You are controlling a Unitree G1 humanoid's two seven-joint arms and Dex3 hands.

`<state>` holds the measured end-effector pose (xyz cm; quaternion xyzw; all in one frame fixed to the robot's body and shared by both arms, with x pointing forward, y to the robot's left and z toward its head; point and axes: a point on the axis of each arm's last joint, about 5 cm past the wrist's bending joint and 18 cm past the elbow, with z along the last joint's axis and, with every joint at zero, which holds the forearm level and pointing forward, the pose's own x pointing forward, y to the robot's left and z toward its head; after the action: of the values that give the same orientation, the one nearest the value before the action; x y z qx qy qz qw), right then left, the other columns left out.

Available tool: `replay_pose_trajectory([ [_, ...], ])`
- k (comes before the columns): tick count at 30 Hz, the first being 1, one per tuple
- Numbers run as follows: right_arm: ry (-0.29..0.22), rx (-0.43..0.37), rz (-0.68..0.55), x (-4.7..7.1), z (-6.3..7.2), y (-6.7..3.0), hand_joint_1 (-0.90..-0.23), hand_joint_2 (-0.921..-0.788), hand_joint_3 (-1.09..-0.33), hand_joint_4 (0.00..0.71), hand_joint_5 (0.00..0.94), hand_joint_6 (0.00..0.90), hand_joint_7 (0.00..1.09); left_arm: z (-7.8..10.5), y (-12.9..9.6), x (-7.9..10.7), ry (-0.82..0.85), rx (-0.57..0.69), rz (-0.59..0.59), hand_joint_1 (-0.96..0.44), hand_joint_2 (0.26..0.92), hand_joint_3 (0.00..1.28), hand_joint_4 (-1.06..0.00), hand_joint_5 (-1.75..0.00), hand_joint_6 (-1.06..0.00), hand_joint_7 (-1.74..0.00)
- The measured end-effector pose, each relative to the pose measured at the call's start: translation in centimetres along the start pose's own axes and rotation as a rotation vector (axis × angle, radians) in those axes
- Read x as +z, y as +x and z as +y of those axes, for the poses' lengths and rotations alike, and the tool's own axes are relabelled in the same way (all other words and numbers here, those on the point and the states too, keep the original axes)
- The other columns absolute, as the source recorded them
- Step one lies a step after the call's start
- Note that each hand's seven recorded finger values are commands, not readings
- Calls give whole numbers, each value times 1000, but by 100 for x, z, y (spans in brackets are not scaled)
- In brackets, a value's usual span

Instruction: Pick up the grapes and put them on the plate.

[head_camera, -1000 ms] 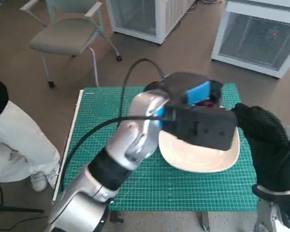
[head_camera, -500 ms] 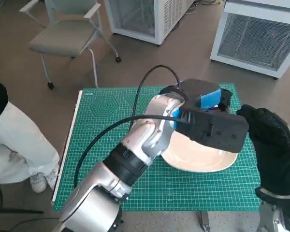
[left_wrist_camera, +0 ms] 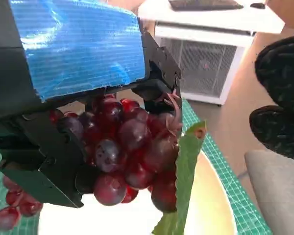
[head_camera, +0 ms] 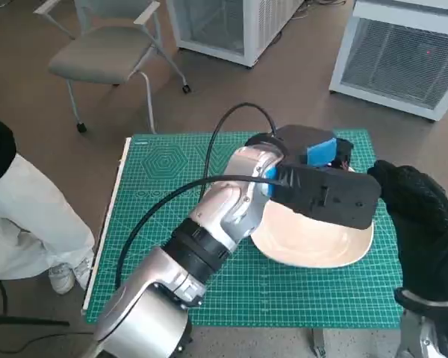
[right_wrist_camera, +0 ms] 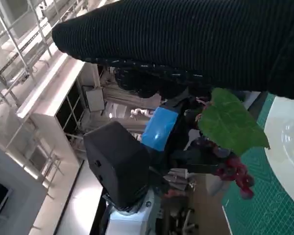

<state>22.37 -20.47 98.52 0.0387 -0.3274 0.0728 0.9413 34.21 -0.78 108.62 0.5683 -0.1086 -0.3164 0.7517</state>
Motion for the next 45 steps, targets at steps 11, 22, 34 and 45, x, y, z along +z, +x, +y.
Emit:
replay_pose_trajectory([
  [11,1,-1,1,-15,0,-4,-442,-921,-622,459,603,208,912,-74,40,-52,-87,-86,21,187,731,484,-445,-1195,-174,-73],
  [22,5,1,3,-22,4,-2,-441,-921,-624,458,602,208,912,-64,41,-65,-41,-107,2,-453,916,55,-69,-43,-222,-28],
  [34,11,5,6,-33,5,6,-441,-921,-625,458,603,206,914,-51,33,-74,-64,-37,-61,-439,921,40,-56,-7,-210,-15],
  [45,14,11,4,-28,3,18,-441,-921,-622,460,601,209,912,-76,-15,-254,-178,45,-70,-448,921,45,-103,-23,-234,-25],
])
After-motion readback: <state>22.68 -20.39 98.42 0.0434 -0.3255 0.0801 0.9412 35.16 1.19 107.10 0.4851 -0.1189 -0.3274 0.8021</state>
